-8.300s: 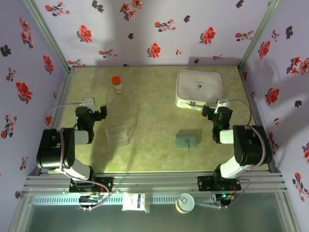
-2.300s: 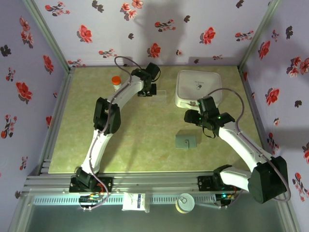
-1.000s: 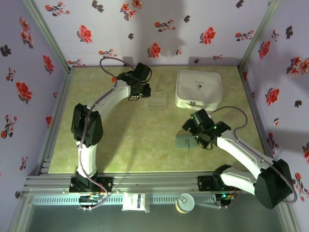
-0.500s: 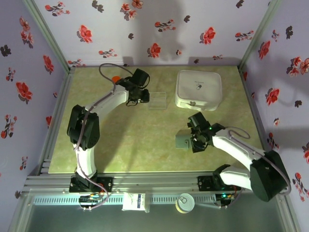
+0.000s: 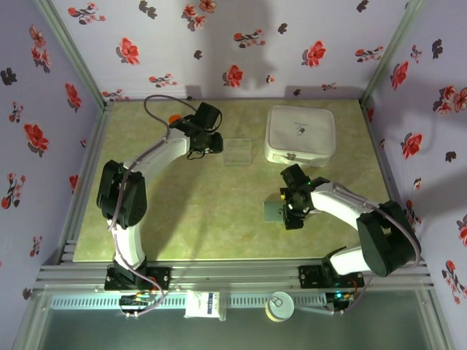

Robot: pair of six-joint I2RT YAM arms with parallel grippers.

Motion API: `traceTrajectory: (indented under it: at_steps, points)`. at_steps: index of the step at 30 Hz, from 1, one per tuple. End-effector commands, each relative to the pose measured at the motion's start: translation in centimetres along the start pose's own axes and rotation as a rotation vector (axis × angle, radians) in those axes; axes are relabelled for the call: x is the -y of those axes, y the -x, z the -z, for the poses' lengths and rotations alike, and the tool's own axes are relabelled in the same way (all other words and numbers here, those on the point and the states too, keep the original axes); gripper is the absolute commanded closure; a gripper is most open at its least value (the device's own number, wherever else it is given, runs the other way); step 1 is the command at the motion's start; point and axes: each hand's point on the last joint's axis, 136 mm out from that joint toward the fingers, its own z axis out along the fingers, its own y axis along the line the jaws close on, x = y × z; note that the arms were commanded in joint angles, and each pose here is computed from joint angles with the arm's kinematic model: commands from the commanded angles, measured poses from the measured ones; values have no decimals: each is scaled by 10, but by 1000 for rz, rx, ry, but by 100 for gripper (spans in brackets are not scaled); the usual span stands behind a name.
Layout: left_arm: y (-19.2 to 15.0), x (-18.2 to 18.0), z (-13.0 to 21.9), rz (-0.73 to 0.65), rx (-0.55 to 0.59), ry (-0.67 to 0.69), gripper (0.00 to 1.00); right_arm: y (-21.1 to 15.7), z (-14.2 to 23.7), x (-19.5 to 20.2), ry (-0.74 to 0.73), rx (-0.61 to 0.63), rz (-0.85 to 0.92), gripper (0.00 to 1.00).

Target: Take the credit cards out of the card holder

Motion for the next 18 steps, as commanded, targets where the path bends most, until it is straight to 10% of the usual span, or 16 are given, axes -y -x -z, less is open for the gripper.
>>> traceTrajectory:
  at_steps: [1, 18]
  points:
    - [5, -1, 13, -6, 28, -20, 70, -1, -2, -2, -14, -3, -13, 9]
    - [-1, -16, 14, 8, 24, -1, 70, -5, 4, -12, -64, 53, 380, 32]
